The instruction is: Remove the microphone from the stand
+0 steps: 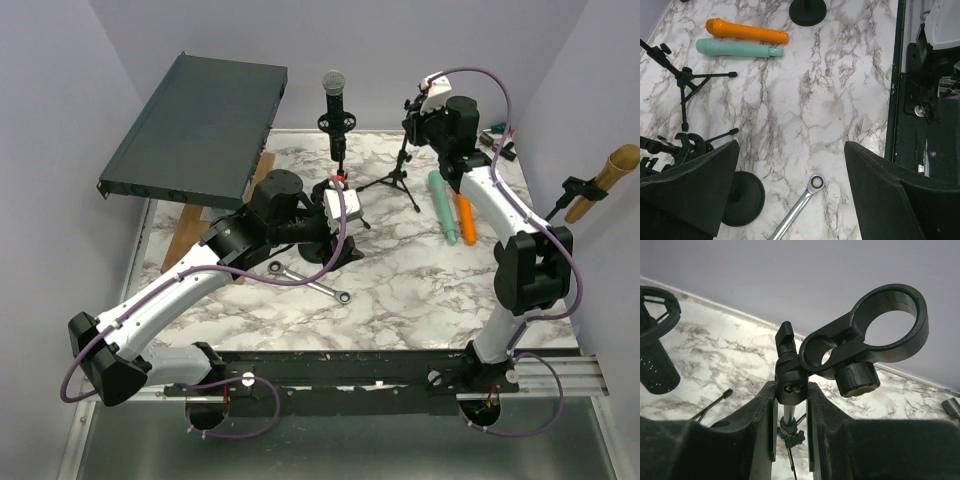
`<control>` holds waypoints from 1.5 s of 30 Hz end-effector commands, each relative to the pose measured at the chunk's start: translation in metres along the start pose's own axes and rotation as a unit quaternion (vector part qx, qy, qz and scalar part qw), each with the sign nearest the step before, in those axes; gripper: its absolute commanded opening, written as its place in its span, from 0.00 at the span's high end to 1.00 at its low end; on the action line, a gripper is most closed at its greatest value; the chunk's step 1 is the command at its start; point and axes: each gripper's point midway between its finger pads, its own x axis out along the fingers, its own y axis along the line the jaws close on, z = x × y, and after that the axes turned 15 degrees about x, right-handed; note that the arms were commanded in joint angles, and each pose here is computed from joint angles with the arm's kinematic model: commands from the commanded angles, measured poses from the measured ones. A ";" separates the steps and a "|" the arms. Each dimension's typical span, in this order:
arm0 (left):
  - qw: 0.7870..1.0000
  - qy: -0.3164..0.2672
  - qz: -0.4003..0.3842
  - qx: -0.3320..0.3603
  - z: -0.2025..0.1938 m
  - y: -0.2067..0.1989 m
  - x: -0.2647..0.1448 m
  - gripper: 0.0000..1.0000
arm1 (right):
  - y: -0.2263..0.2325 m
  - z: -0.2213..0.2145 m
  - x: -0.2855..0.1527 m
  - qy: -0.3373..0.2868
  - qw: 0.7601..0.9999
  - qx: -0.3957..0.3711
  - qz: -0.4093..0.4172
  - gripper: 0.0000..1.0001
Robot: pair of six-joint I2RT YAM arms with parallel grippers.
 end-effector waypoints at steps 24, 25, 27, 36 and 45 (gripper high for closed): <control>0.999 -0.006 0.043 0.012 0.000 0.013 -0.016 0.11 | -0.011 -0.163 0.001 0.136 0.989 0.058 -0.004 0.26; 0.999 -0.005 0.046 0.011 -0.001 0.014 -0.017 0.10 | -0.011 -0.158 -0.001 0.133 0.989 0.058 -0.003 0.21; 0.999 -0.003 0.053 0.008 -0.002 0.017 -0.019 0.10 | -0.006 -0.141 -0.006 0.120 0.991 0.057 0.005 0.13; 0.994 0.010 0.113 -0.007 0.001 0.039 -0.039 0.01 | 0.015 -0.082 -0.053 0.094 0.993 0.058 0.034 0.00; 0.981 -0.015 0.182 -0.061 0.008 0.067 -0.077 0.02 | 0.039 -0.013 -0.128 0.047 0.996 0.034 0.064 0.00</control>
